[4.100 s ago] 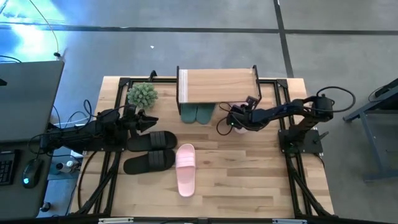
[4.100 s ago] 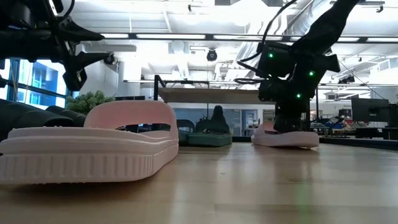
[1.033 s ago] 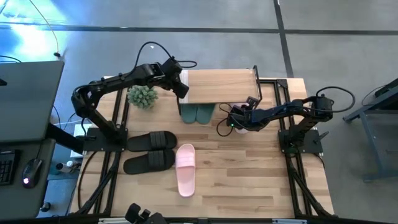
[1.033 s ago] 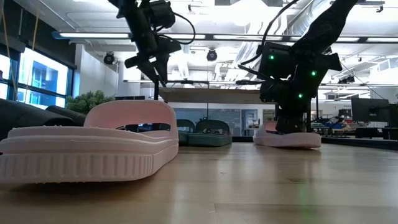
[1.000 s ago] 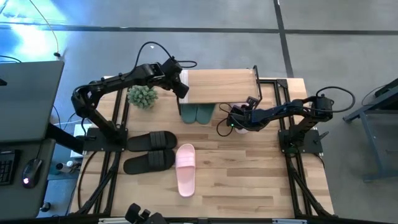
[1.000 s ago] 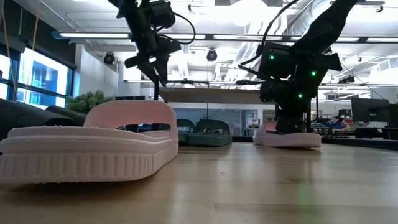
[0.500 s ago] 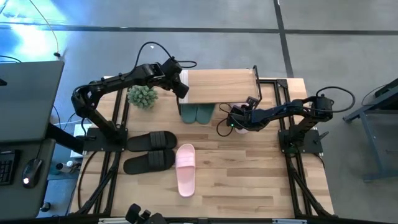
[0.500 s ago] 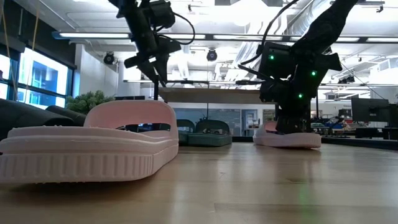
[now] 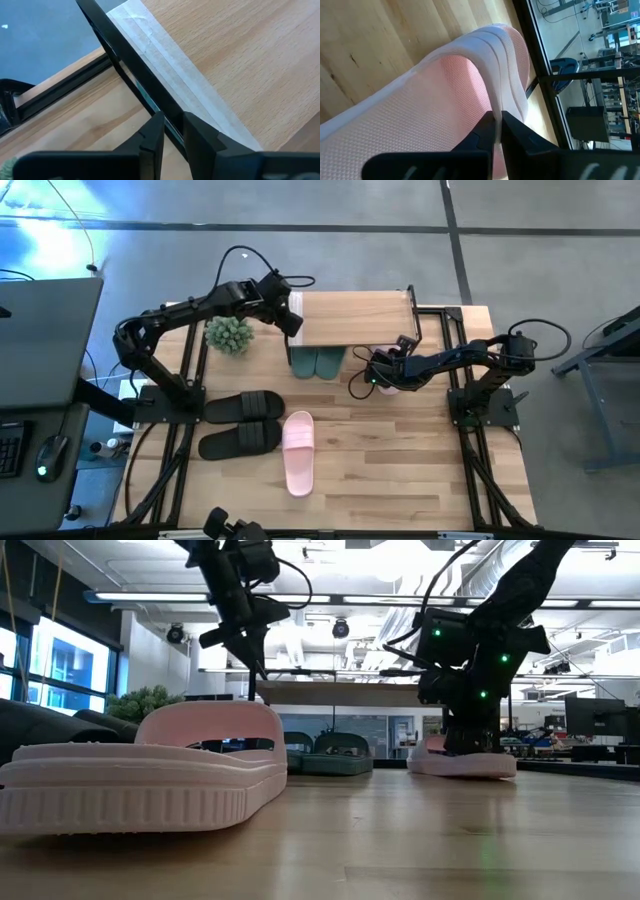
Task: Pick and place slides into the shelf
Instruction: Put the right pink slides under the shelf
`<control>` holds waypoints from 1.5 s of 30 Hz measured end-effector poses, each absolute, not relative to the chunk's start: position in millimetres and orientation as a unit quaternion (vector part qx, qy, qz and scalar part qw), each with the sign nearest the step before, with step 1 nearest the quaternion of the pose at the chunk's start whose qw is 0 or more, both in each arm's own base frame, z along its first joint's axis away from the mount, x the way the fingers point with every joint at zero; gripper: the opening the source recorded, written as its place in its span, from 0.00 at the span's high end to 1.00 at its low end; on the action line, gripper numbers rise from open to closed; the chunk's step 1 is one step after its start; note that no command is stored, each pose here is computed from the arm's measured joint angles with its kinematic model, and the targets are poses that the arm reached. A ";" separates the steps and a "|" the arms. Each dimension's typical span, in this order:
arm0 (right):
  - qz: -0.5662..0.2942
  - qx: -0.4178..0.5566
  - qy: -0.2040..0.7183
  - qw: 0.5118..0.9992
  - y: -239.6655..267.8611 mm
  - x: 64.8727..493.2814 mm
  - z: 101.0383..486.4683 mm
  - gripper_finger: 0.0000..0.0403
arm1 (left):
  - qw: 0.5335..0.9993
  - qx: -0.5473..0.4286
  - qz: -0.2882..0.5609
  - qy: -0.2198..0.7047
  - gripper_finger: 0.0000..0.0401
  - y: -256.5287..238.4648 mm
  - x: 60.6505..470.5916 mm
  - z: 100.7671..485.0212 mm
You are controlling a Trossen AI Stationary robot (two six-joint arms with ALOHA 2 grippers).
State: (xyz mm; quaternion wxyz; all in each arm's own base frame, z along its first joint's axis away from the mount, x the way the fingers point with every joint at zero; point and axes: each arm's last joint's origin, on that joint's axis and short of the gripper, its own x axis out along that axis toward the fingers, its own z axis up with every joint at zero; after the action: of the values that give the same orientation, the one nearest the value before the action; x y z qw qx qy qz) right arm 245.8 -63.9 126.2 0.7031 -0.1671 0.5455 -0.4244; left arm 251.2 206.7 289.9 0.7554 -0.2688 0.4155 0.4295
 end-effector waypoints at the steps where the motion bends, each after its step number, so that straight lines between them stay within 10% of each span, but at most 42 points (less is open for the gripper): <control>1: -0.424 -0.167 0.546 0.703 -63.9 245.8 126.2 0.99 | 0.755 -0.269 0.430 0.415 0.84 206.7 251.2 289.9; 20: -0.422 -0.170 0.547 0.703 -63.9 245.8 126.2 0.98 | 0.757 -0.264 0.422 0.422 0.83 206.4 251.6 288.6; 33: -0.419 -0.179 0.553 0.698 -60.2 244.2 126.3 0.66 | 0.757 -0.264 0.422 0.423 0.83 206.4 251.7 288.4; 45: -0.405 -0.149 0.547 0.718 -41.6 226.9 153.5 0.63 | 0.757 -0.264 0.422 0.424 0.83 206.4 251.7 287.9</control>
State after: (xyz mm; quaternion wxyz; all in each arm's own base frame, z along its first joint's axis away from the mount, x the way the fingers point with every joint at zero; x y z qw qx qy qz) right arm 226.9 -41.6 153.5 0.7175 -0.1488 0.5465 -0.4054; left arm 251.7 206.4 287.9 0.7567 -0.2645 0.4238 0.4218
